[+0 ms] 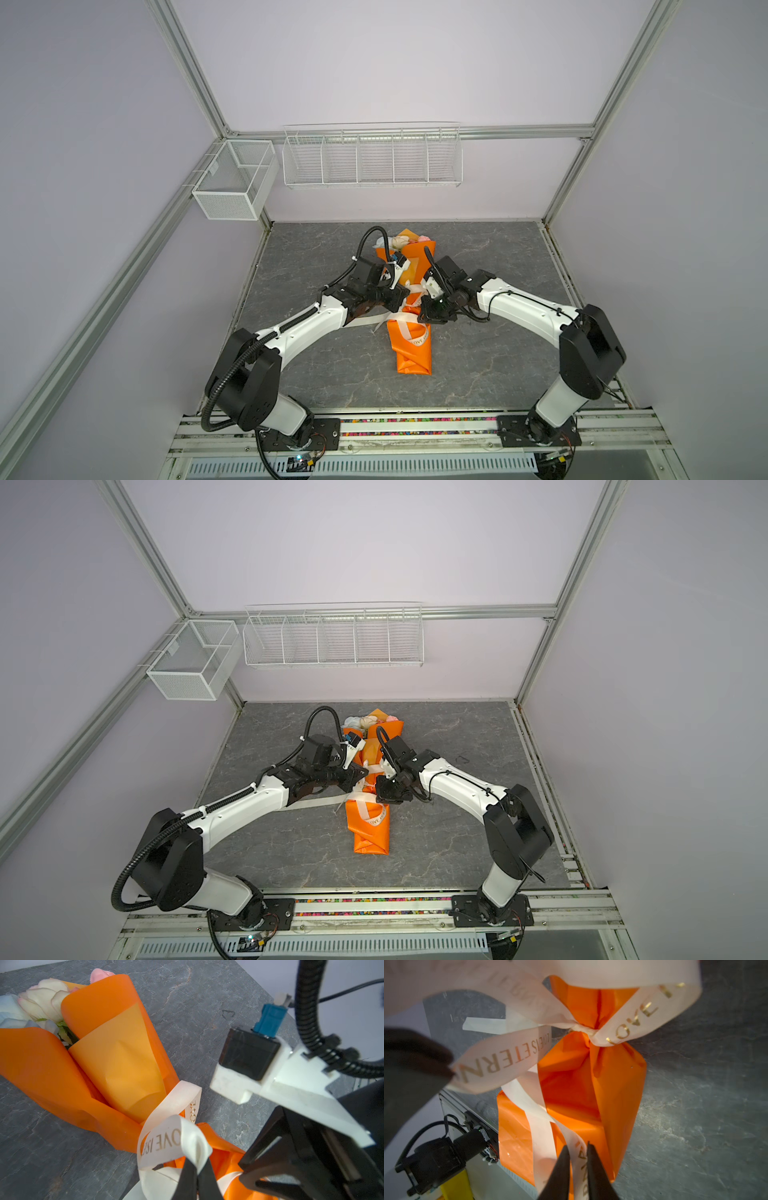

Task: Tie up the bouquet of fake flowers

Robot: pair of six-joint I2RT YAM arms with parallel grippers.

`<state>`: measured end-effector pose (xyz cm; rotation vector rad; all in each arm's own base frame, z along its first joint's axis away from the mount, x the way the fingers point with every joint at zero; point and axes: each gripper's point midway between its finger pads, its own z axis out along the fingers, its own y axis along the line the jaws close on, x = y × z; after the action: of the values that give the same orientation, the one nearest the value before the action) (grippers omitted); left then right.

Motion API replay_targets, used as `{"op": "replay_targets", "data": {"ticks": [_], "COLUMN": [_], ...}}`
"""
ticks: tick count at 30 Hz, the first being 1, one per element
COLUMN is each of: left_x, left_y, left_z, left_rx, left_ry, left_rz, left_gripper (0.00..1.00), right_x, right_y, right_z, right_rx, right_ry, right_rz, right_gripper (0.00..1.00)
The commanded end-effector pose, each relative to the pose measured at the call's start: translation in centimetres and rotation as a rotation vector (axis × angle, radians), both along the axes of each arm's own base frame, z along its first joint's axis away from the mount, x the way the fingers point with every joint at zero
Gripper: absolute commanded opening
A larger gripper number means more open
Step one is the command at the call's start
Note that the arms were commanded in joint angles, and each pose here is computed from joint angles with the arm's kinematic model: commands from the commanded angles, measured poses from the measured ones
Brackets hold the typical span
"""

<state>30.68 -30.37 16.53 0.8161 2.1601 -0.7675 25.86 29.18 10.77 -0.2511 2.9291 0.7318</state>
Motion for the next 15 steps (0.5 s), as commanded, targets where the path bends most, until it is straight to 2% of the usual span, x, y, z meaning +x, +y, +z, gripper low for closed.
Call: {"op": "replay_targets", "data": {"ticks": [1, 5, 7, 11, 15], "left_x": [-0.2, -0.2, -0.1, 0.0, 0.0], "left_y": [0.1, 0.5, 0.8, 1.0, 1.0], "left_z": [0.7, 0.8, 0.7, 0.5, 0.3], "left_rx": [-0.024, -0.033, -0.034, -0.034, -0.032], "left_ry": [-0.011, -0.012, -0.014, -0.012, -0.006], "left_rz": [0.014, 0.043, 0.064, 0.079, 0.083], "left_gripper": [0.0, 0.0, 0.0, 0.0, 0.0], "right_x": [0.2, 0.4, 0.3, -0.3, -1.3], "right_y": [-2.2, -4.9, -7.2, -10.7, -15.2], "right_z": [1.5, 4.6, 5.8, 6.6, 6.7], "right_rx": [-0.088, -0.096, -0.139, -0.203, -0.291], "right_ry": [-0.074, -0.187, -0.234, -0.263, -0.296], "right_rz": [-0.037, -0.151, -0.246, -0.407, -0.631], "right_gripper": [0.07, 0.07, 0.07, 0.07, 0.07]}}
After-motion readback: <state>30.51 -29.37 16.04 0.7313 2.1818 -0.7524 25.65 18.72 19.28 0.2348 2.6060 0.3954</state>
